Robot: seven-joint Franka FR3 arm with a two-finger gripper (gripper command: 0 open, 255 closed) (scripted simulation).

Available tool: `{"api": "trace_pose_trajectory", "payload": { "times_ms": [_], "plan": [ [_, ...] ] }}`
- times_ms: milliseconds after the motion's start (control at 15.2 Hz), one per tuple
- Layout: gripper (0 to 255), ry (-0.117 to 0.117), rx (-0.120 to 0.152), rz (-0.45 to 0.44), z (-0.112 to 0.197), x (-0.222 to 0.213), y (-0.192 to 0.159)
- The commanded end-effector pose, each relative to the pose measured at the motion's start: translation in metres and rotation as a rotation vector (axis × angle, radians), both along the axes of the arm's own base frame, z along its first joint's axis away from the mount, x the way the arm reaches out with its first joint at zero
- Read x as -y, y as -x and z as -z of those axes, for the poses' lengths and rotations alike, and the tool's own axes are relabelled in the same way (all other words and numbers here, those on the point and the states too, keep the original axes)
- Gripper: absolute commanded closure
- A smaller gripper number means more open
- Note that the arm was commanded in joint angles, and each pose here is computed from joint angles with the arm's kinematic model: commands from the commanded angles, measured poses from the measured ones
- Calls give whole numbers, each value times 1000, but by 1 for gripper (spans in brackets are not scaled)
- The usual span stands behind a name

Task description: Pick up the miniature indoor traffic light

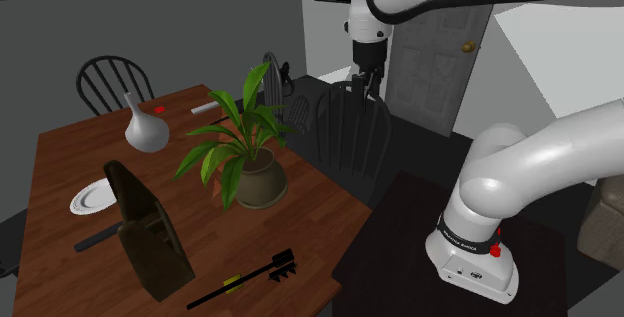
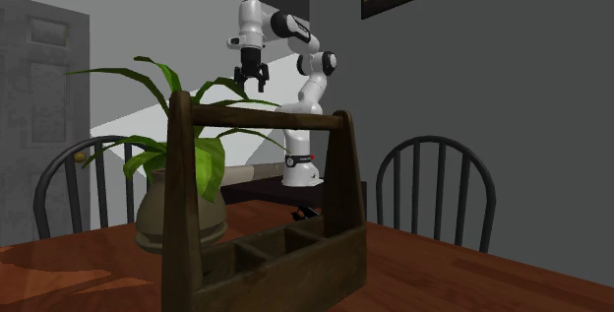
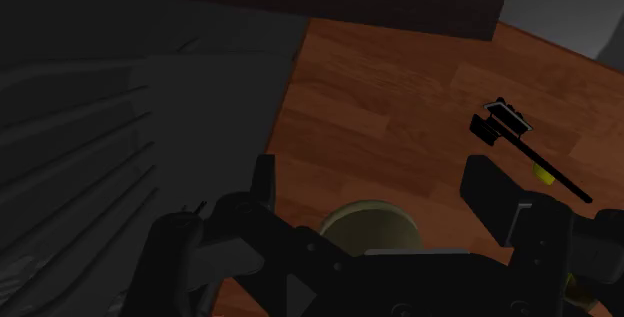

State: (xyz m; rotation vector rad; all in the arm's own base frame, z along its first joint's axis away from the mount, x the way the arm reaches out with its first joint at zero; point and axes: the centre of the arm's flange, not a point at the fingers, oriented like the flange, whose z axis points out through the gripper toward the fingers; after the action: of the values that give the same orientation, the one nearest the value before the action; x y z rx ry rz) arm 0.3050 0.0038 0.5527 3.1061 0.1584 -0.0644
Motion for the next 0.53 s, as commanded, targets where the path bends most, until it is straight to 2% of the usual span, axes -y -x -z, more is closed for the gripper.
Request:
{"api": "trace_pose_trajectory", "payload": {
  "times_ms": [0,462],
  "plan": [
    [0,0,0,0,0,0,0],
    [0,17,-13,-100,54,-65,-44]
  ]
}}
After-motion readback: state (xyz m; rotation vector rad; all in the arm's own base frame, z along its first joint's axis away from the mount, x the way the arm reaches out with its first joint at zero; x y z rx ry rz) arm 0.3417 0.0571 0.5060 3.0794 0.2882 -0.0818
